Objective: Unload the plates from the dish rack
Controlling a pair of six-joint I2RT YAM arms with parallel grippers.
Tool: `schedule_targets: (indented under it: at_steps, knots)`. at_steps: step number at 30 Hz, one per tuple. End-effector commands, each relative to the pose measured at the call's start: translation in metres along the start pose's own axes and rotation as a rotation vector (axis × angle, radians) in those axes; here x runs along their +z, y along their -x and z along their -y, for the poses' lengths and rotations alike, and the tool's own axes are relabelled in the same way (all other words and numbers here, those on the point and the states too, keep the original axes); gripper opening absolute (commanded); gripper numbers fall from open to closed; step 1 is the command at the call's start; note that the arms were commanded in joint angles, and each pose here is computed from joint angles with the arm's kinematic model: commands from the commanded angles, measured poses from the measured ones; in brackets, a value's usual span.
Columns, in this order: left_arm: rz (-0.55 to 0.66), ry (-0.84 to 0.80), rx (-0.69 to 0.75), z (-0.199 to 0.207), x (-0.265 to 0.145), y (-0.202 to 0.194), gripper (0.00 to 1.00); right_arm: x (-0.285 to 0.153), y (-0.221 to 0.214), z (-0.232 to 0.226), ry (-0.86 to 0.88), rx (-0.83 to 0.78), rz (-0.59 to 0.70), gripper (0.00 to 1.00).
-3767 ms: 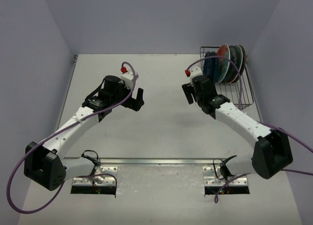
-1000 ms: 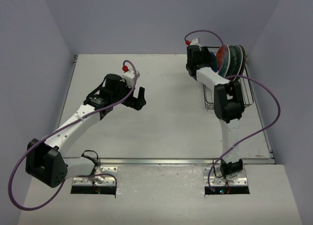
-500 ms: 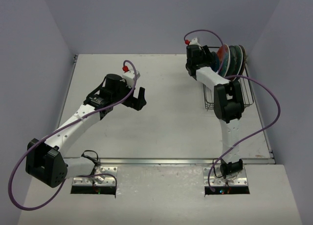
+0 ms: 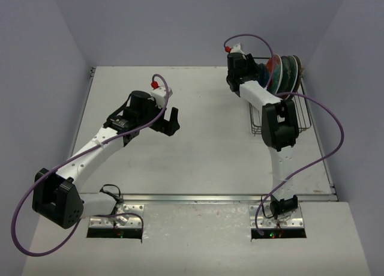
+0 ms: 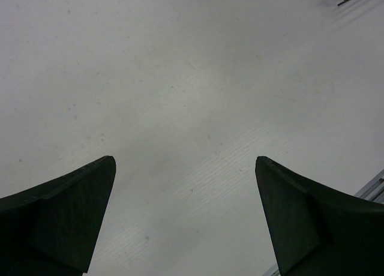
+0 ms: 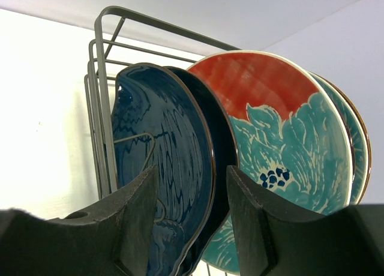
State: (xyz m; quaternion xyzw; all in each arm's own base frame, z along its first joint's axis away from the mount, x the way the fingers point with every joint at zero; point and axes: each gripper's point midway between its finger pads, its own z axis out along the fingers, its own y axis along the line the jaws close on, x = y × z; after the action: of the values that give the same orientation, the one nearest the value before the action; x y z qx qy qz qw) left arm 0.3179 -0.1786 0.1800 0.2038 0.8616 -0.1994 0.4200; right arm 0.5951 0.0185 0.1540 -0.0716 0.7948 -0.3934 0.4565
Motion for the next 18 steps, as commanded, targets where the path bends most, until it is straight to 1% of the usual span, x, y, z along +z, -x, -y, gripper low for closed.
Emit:
schedule_targets:
  at_steps: [1, 8, 18]
  knots:
    - [0.077, 0.002, 0.002, 0.0, -0.01, 0.03, 1.0, 0.008, 0.014, 0.015, -0.042, 0.067, 0.028, 0.49]
    - [0.075, -0.002, 0.003, 0.001, -0.01, 0.028, 1.0, 0.019, -0.001, 0.015, -0.038, 0.063, -0.004, 0.46]
    - [0.072, -0.003, 0.003, 0.001, -0.009, 0.028, 1.0, 0.026, -0.018, 0.001, 0.003, 0.055, -0.038, 0.38]
